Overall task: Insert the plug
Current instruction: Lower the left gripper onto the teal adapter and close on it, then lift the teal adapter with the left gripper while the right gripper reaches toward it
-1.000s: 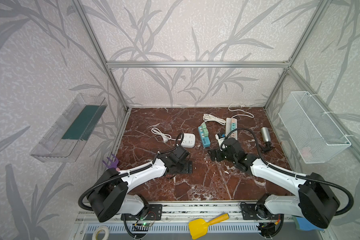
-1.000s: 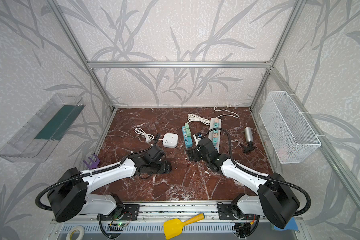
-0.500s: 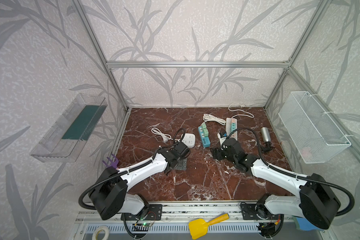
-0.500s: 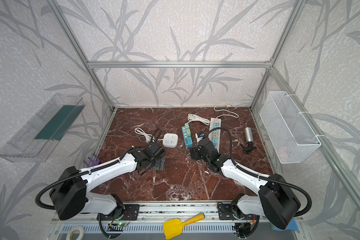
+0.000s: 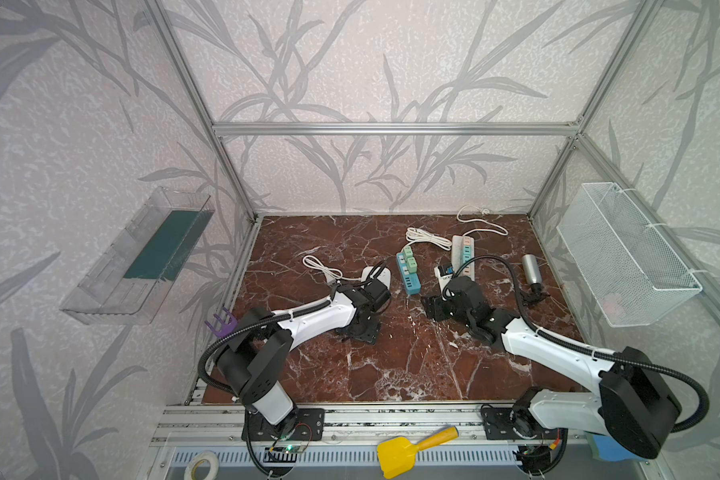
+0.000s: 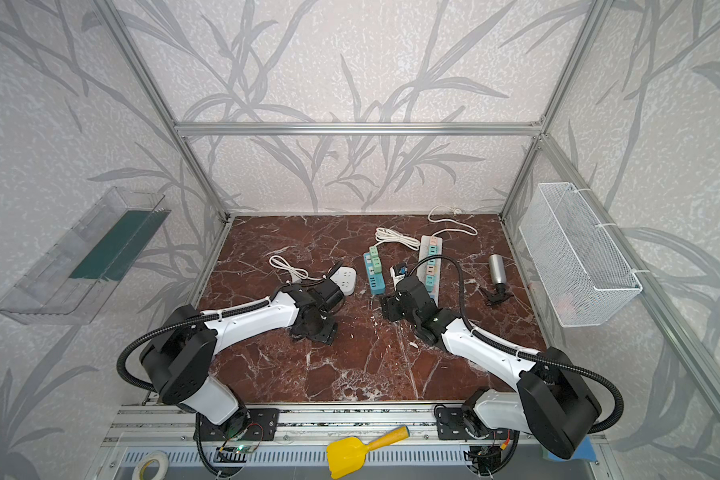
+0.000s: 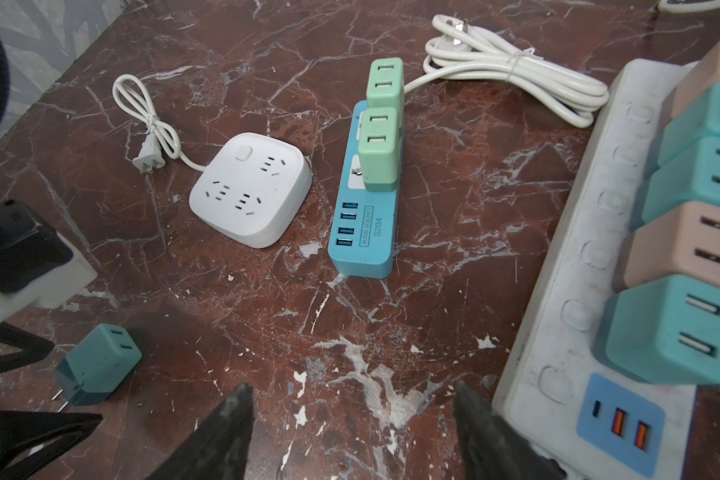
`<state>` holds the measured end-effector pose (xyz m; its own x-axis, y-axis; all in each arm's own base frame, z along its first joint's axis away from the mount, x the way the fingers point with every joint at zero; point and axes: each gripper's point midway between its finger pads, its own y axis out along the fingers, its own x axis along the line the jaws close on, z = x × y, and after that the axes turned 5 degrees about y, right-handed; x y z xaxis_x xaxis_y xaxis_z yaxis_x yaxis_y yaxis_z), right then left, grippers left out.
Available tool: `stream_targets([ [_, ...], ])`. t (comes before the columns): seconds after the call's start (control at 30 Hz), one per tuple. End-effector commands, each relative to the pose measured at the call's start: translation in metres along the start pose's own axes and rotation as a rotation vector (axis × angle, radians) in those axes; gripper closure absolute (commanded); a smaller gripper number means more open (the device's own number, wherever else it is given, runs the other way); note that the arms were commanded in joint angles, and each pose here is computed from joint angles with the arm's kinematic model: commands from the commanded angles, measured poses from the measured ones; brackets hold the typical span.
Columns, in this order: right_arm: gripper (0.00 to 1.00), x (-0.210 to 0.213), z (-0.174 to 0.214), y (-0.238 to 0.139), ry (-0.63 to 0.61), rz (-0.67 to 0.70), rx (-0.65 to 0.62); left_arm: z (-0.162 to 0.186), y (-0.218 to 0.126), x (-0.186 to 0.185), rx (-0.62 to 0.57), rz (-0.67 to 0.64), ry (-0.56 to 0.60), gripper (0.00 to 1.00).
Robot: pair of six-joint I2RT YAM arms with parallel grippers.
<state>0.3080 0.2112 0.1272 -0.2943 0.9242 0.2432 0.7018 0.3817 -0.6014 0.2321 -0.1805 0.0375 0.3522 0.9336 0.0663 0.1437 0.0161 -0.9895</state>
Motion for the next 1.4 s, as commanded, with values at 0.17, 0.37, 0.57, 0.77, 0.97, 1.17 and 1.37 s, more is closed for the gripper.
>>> stream_targets([
  [0.17, 0.26, 0.006, -0.007, -0.006, -0.011, -0.020, -0.019, 0.008, 0.017, 0.010, 0.072, 0.001, -0.063, 0.37],
  [0.37, 0.27, 0.006, -0.007, -0.005, -0.012, -0.021, -0.018, 0.009, 0.025, 0.007, 0.085, 0.012, -0.065, 0.48],
  [0.57, 0.27, 0.006, -0.006, -0.004, -0.013, -0.021, -0.010, 0.007, 0.030, 0.005, 0.060, 0.024, -0.069, 0.48],
  [0.77, 0.27, 0.006, -0.006, -0.004, -0.013, -0.022, -0.011, 0.001, 0.028, 0.003, 0.045, 0.031, -0.052, 0.41],
  [0.97, 0.27, 0.008, -0.005, -0.004, -0.015, -0.029, -0.005, -0.001, 0.025, 0.009, 0.043, -0.005, -0.039, 0.44],
  [1.17, 0.27, 0.009, -0.005, -0.004, -0.015, -0.034, -0.003, -0.003, 0.028, 0.012, 0.036, -0.025, -0.044, 0.44],
  [1.37, 0.28, 0.009, -0.005, -0.004, -0.017, -0.033, 0.000, -0.006, 0.038, 0.013, 0.029, -0.042, -0.049, 0.53],
])
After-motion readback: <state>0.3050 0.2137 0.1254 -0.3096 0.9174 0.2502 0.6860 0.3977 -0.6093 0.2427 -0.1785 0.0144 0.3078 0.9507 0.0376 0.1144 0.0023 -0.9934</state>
